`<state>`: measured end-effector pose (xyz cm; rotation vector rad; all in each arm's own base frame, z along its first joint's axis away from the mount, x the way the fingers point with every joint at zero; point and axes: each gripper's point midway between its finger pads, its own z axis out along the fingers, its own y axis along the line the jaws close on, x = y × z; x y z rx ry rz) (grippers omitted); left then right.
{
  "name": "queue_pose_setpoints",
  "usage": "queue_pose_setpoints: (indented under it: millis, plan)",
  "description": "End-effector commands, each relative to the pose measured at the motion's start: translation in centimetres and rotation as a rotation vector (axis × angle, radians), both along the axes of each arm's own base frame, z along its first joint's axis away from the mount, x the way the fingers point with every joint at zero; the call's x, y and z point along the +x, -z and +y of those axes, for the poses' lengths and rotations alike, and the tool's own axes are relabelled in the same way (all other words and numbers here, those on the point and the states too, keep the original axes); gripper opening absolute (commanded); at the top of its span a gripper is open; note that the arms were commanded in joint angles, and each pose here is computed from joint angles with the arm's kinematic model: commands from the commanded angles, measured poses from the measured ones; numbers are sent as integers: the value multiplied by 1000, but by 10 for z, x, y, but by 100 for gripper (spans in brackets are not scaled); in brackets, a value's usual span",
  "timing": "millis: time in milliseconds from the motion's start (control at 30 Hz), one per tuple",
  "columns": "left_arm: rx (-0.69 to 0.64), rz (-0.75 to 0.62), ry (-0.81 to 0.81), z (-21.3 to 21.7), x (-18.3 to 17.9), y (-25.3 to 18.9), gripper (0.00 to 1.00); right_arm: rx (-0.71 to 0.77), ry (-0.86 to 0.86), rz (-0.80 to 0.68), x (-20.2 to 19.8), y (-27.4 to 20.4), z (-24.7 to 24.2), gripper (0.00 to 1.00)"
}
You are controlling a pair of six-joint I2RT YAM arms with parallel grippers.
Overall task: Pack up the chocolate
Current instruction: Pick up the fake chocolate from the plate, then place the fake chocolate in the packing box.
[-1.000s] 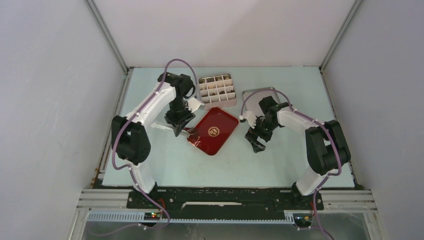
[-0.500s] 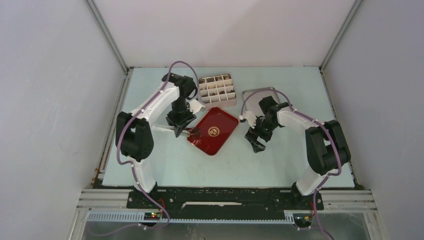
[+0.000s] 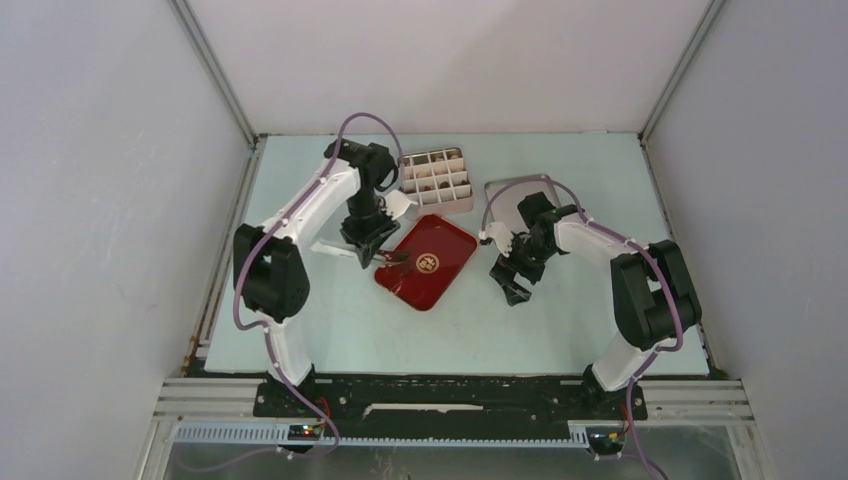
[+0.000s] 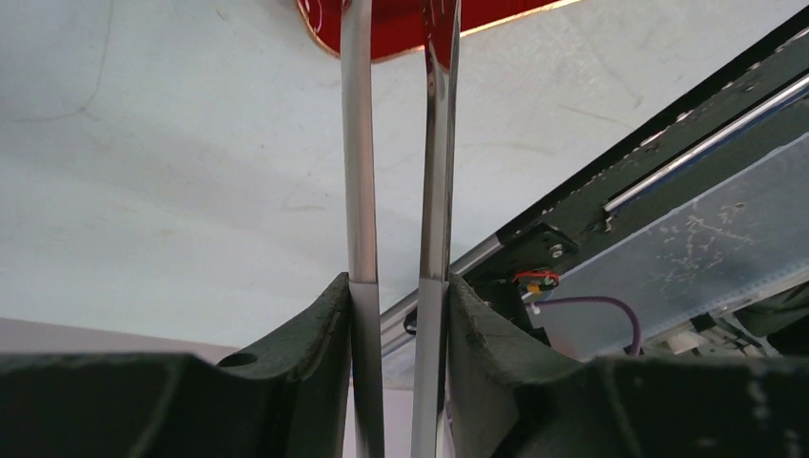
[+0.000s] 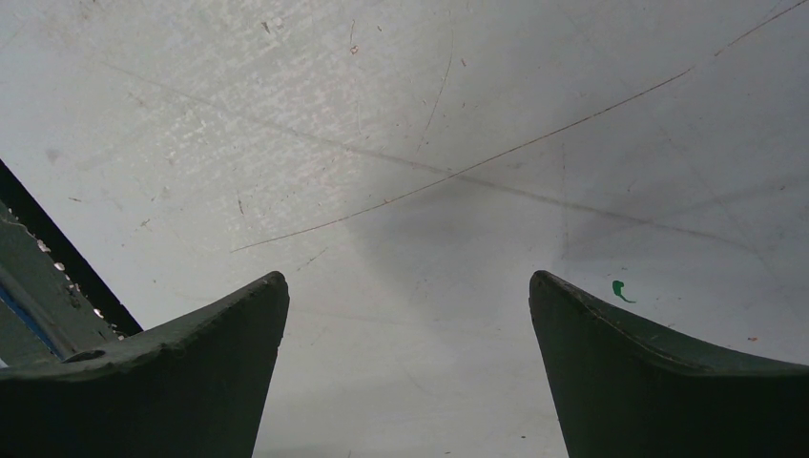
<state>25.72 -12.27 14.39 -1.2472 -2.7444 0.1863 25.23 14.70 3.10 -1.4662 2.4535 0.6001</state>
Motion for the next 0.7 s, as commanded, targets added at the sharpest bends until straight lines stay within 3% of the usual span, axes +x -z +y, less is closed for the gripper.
queue_pose_setpoints:
  millis: [0, 233, 667]
  plan:
    - [-118, -25, 10, -23, 6, -18, 10, 29, -13, -49, 11, -15, 6, 99]
    - [-162, -81, -1, -35, 24, -29, 6, 24, -10, -47, 12, -14, 4, 100]
    - [-240, -283, -75, -72, 108, -57, 6, 24, -5, -49, 12, -14, 4, 100]
